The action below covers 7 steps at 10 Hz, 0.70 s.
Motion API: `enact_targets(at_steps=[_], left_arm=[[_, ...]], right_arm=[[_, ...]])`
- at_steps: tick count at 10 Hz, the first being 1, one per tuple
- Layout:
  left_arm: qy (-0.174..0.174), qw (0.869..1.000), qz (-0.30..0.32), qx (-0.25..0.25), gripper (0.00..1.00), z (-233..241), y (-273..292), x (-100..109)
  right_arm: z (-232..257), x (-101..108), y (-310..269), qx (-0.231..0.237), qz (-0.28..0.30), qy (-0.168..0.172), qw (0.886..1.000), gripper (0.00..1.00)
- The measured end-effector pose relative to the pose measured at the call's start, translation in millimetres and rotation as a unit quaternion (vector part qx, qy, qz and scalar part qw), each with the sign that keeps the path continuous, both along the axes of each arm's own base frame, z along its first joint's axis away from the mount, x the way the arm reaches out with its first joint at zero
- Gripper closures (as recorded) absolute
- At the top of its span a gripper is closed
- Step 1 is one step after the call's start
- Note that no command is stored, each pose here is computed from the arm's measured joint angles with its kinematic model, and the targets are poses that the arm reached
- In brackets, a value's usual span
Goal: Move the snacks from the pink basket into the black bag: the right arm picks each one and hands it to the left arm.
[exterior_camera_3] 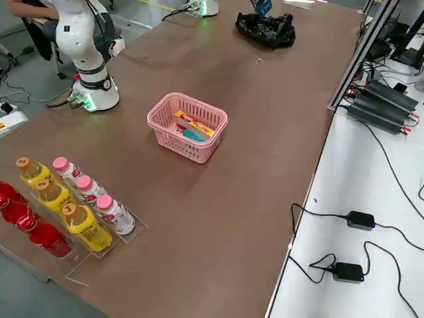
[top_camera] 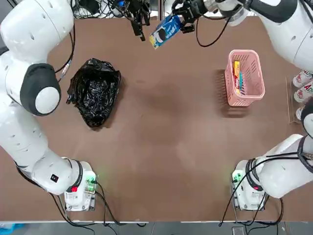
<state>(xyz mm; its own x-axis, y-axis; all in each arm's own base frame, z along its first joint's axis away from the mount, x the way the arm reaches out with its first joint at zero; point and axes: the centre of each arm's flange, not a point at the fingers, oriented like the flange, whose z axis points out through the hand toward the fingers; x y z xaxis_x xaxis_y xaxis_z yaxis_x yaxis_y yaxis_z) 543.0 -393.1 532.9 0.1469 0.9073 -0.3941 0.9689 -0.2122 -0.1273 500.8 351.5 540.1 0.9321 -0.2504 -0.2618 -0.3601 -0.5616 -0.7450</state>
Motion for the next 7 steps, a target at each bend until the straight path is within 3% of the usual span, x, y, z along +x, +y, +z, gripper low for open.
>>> enact_targets(at_steps=[4,7], left_arm=[[0.014,1.000,0.015,-0.010,0.00,-15,-5,10],[-0.007,1.000,-0.008,-0.023,0.00,-7,-6,13]], right_arm=[[1,6,3,0.001,-0.006,0.002,1.000,0.53],[6,4,8,0.004,-0.010,0.006,1.000,0.53]])
